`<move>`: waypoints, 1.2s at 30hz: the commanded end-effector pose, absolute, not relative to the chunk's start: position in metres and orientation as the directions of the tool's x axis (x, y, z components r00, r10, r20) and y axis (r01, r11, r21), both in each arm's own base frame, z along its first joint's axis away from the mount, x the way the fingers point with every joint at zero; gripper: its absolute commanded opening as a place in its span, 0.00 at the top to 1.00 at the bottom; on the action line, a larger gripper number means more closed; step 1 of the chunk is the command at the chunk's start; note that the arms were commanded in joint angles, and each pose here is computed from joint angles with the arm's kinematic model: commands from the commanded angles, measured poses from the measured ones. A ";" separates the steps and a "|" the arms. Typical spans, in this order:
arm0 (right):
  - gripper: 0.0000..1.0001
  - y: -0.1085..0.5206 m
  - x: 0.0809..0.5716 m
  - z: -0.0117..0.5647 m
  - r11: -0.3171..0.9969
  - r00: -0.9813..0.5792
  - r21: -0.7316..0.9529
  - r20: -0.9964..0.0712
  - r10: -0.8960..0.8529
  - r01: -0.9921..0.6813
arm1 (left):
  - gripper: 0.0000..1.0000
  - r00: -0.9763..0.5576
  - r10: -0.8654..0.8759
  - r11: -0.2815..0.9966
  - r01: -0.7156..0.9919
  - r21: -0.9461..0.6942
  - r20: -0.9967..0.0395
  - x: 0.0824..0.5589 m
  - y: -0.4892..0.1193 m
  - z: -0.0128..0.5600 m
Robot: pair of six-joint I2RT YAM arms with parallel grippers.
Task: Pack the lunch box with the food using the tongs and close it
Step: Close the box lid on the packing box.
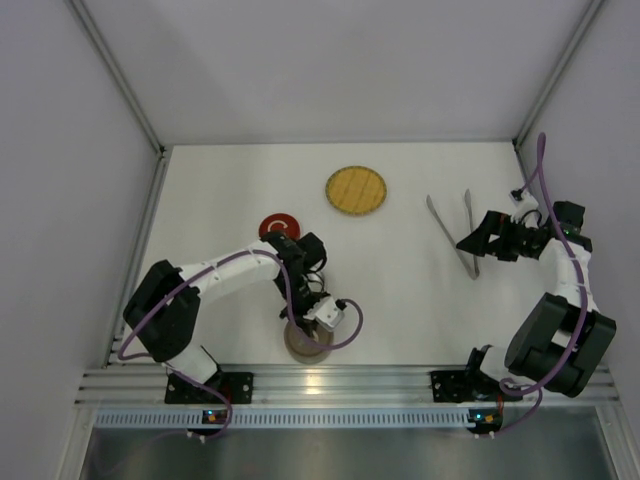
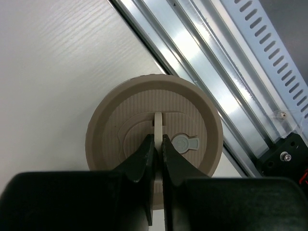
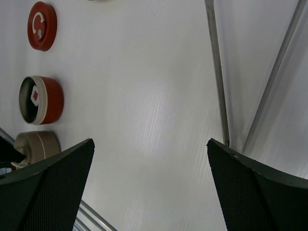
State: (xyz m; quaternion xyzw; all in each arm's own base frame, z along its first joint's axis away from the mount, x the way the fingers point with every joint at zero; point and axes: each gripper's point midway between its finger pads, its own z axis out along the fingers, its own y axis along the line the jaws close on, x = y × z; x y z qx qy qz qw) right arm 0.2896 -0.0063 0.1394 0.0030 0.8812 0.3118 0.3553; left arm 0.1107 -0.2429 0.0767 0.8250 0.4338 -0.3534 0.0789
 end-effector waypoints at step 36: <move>0.01 -0.008 0.294 0.146 0.796 -0.719 0.542 -0.663 0.208 -0.270 | 0.35 0.447 0.596 -0.618 0.786 -0.026 -0.667 0.144 -0.275 0.109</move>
